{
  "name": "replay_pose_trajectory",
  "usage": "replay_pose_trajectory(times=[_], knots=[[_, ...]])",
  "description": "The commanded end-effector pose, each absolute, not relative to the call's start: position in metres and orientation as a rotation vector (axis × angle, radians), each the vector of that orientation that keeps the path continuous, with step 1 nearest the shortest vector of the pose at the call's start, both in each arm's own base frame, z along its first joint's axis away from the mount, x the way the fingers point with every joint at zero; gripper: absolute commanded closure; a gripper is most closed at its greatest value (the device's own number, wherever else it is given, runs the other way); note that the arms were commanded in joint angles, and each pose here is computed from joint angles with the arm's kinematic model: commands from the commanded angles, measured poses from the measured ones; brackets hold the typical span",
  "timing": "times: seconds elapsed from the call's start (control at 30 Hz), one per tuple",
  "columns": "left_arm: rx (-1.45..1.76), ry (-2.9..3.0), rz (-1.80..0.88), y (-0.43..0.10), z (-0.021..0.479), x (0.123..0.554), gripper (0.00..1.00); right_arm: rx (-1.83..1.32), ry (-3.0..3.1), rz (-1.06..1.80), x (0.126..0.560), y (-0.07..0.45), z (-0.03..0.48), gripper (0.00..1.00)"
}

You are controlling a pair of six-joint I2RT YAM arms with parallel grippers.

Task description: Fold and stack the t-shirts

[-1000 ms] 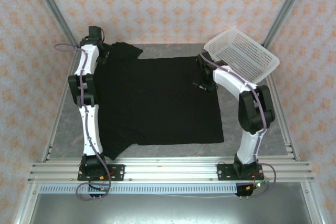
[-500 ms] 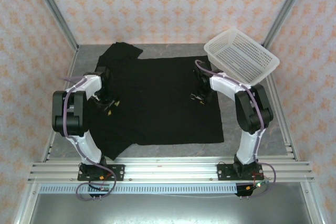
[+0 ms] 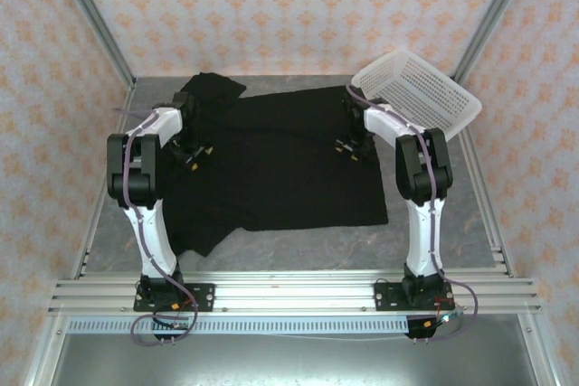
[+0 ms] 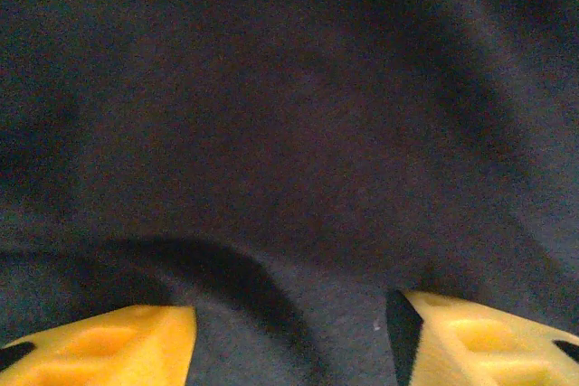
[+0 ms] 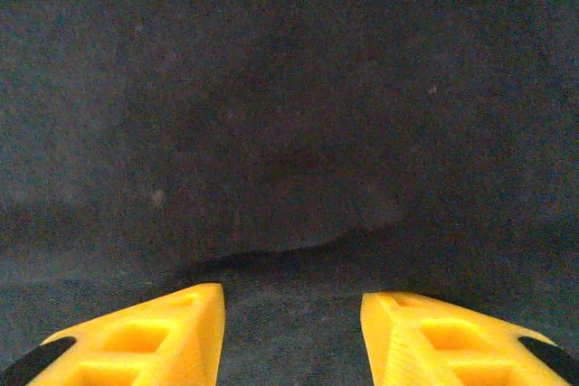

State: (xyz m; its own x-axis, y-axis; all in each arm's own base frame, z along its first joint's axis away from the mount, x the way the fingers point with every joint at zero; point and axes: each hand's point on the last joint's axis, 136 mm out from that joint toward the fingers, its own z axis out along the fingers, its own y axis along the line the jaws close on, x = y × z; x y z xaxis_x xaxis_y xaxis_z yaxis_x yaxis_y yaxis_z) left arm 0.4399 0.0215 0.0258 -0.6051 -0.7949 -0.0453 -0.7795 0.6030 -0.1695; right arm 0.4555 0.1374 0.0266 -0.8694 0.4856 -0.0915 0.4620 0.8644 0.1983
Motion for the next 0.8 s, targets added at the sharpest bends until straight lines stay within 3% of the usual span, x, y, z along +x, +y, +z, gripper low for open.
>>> replay_pose_trajectory(times=[0.0, 0.1, 0.17, 0.23, 0.33, 0.47, 0.77], knots=[[-1.173, 2.676, -0.229, 0.031, 0.048, 0.469, 0.34, 0.682, 2.968, 0.225, 0.455, 0.137, 0.012, 0.52], [-1.112, 2.631, -0.212, 0.035, 0.080, 0.471, 0.30, 0.622, 2.919, 0.276, 0.465, 0.142, 0.034, 0.47], [-1.109, 2.609, -0.126, 0.043, 0.107, 0.449, 0.29, 0.585, 2.865, 0.312, 0.467, 0.144, 0.057, 0.45], [-1.168, 2.598, 0.024, 0.058, 0.133, 0.401, 0.28, 0.558, 2.813, 0.337, 0.461, 0.144, 0.083, 0.42], [-1.351, 2.645, 0.171, 0.070, 0.127, 0.311, 0.28, 0.536, 2.775, 0.360, 0.440, 0.143, 0.111, 0.40], [-1.644, 2.626, 0.026, 0.060, 0.092, 0.227, 0.28, 0.520, 2.755, 0.442, 0.396, 0.150, 0.126, 0.38], [-2.028, 2.486, -0.204, 0.027, 0.067, 0.188, 0.24, 0.558, 2.820, 0.585, 0.307, 0.153, 0.099, 0.32]])
